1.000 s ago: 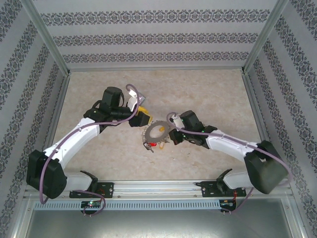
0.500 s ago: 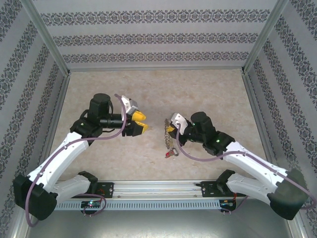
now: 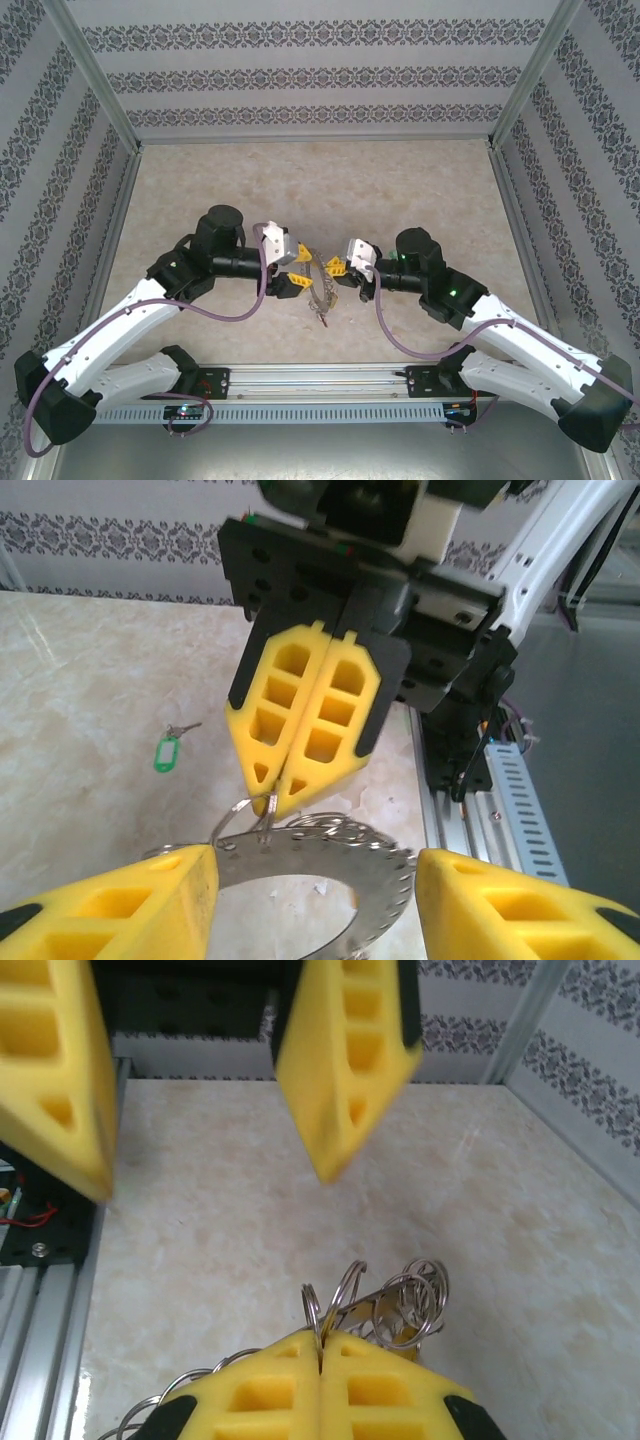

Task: Put the keys on the keyring

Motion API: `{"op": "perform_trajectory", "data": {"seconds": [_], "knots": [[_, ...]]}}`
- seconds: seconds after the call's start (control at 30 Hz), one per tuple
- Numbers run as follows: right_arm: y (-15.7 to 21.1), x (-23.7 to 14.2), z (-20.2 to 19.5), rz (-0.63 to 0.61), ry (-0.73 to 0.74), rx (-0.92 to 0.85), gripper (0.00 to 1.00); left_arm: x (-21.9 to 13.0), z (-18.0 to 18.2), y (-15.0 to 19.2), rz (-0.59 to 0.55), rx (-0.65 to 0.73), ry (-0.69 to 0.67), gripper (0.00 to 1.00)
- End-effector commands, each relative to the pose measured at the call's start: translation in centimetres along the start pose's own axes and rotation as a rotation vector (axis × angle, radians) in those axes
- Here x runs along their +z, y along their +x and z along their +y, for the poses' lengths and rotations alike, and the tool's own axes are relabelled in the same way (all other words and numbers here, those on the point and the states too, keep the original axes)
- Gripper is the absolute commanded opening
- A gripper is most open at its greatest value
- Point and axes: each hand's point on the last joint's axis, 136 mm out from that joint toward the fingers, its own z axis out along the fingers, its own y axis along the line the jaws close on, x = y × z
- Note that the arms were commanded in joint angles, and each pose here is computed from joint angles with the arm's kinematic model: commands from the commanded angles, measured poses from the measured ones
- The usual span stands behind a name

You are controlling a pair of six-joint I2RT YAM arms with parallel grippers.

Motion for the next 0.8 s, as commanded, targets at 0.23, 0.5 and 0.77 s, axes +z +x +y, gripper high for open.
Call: {"op": "perform_trajectory", "data": {"seconds": [0.23,0.5,0.77], "knots": [[-4.3,-1.2,0.8,-0.139,-0.003,-0.086,0.0,1.3,-0.1,-0.1,0.063,0.093,-0.018,0.38],[-3.9,-1.0,0.7,-0.129,0.006,-0.083,0.0,0.5,0.9,-0.2,0.074,0.114,-0.114,0.4],[-3.9,-1.4,0.6,-0.137,0.026,-0.076,0.0,-0.9,-0.7,-1.4,0.031,0.095,-0.095,0.4]]}}
